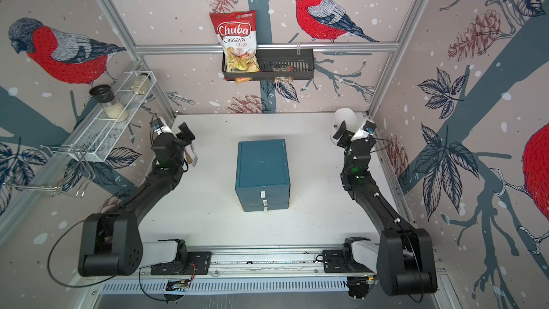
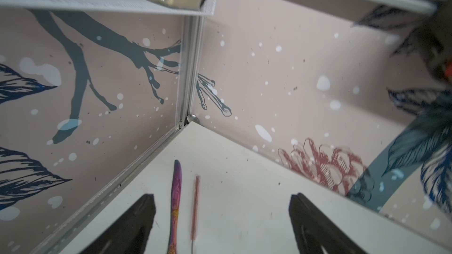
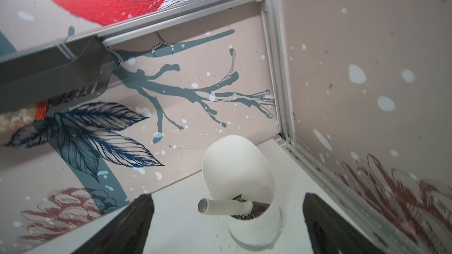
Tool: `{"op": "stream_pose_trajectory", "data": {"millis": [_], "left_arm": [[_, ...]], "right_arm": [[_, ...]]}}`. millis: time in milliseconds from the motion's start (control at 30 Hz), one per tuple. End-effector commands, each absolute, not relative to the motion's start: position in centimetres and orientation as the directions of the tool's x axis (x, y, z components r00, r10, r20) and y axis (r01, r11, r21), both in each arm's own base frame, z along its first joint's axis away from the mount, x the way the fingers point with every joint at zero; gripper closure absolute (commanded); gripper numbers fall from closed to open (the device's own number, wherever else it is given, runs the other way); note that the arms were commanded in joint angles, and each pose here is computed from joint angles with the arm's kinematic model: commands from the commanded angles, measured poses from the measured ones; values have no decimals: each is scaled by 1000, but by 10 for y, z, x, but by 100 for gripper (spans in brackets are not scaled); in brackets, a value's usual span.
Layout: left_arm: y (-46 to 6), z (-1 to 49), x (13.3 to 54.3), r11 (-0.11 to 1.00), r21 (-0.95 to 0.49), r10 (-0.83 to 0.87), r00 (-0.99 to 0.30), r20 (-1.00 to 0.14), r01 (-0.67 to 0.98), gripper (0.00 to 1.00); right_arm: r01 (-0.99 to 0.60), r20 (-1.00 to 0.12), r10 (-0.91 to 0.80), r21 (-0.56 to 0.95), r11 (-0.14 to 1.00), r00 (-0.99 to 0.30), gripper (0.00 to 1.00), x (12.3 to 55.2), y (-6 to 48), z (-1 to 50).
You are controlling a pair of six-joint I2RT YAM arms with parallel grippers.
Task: Take the seed bags out of the drawer
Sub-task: Move the storage box to the center of the board.
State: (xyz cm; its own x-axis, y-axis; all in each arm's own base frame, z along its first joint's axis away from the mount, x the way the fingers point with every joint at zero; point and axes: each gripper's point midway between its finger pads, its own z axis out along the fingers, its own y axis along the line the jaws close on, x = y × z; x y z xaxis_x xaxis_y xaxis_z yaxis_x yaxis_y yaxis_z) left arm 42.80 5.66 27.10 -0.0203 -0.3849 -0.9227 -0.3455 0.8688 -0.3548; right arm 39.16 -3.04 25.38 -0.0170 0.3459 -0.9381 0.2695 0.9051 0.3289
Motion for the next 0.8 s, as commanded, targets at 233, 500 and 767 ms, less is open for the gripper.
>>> {"op": "stream_pose_trajectory", "data": {"millis": [233,500,767], "left_arm": [[-130,236,349,815,-579,-498,-513,-700,-1,3],[-177,266,297,746,-640,-437,-590,-679,185,10],[-226,247,266,736,-611,-258,-714,-651,291,26]], "right_arm": [[569,-795,459,180,802,-396,0,304,-12,214],[343,-723,609,509,789,-327,18,270,-2,277],[110,-634,428,477,872,-644,25,212,125,261]]}}
